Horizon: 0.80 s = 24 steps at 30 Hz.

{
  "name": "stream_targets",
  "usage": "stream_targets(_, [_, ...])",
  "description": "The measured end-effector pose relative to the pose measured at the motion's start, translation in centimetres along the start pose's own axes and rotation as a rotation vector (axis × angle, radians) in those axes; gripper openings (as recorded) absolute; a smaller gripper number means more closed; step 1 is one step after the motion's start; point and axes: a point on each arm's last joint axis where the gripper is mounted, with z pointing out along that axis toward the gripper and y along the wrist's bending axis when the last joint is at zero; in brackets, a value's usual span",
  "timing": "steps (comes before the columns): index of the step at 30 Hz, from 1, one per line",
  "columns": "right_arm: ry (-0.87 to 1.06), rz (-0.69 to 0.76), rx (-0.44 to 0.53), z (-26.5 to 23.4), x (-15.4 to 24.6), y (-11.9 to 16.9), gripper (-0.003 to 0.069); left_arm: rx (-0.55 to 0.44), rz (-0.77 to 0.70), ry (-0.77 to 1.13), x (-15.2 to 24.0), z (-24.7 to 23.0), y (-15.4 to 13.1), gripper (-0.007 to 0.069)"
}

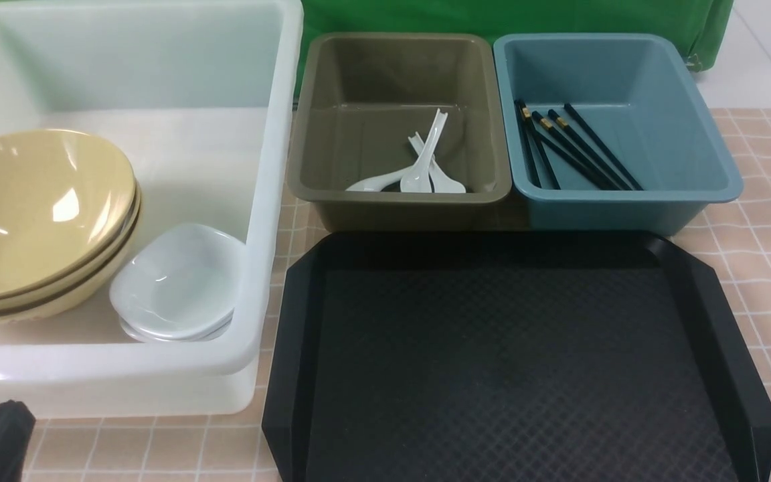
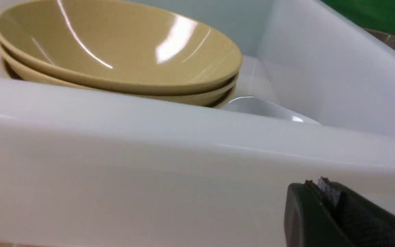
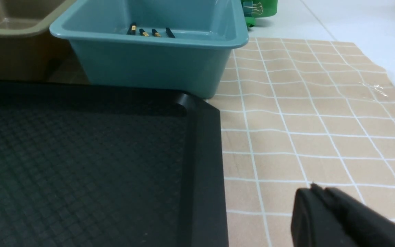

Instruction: On brown table put chopsticks spoon bowls plates into blue grey white boxes.

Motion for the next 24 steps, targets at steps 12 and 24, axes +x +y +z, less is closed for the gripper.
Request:
stream_targets(12, [0.0, 0.0, 0.0, 0.0, 0.0, 0.0, 0.0088, -0.022, 0.155, 0.07, 0.63, -0.05, 0.25, 0.0006])
stream_targets(24, [0.0, 0.0, 0.0, 0.0, 0.0, 0.0, 0.0099, -0.013, 0.146, 0.071, 0.64, -0.04, 0.16, 0.0006])
